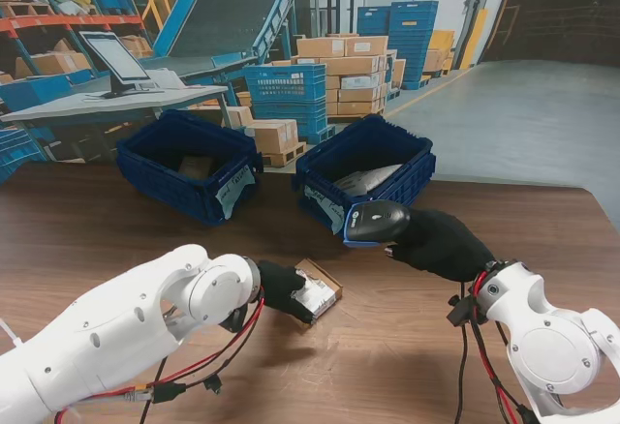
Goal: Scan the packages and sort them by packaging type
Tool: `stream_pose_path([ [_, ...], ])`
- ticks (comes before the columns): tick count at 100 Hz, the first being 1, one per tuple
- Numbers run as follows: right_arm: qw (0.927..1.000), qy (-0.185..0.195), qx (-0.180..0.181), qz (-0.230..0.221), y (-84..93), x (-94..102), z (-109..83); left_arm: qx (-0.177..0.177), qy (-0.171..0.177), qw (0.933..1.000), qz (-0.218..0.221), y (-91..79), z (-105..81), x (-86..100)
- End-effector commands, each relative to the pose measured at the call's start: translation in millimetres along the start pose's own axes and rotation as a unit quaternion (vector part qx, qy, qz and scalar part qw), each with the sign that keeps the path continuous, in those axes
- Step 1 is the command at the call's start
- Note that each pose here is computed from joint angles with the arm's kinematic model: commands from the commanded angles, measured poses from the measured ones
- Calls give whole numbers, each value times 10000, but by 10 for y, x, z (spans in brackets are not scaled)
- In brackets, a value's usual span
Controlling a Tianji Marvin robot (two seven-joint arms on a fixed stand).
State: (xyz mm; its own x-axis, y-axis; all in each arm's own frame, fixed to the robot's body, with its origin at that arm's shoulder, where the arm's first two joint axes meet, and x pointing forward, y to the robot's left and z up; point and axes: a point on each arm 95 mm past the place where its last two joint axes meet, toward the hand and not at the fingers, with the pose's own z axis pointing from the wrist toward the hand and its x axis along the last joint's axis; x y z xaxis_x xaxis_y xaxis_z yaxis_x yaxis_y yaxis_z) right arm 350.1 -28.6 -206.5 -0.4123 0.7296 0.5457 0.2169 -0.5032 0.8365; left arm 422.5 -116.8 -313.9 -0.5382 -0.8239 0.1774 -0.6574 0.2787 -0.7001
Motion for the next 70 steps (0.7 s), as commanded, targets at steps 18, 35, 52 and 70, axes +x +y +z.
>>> stream_pose_path([
  [18,10000,13,63,37,-10,31,-2,-136,-165,9991,359,51,85,-152],
  [35,9999,18,94,37,-15,35,12,-65,-310,9990,331,-82,128,-255],
  [52,9999,2,106,38,-6,36,16,-50,-368,9988,328,-179,142,-313],
  [70,9999,0,129,37,-9,27,24,178,-235,9992,279,-219,22,-263],
])
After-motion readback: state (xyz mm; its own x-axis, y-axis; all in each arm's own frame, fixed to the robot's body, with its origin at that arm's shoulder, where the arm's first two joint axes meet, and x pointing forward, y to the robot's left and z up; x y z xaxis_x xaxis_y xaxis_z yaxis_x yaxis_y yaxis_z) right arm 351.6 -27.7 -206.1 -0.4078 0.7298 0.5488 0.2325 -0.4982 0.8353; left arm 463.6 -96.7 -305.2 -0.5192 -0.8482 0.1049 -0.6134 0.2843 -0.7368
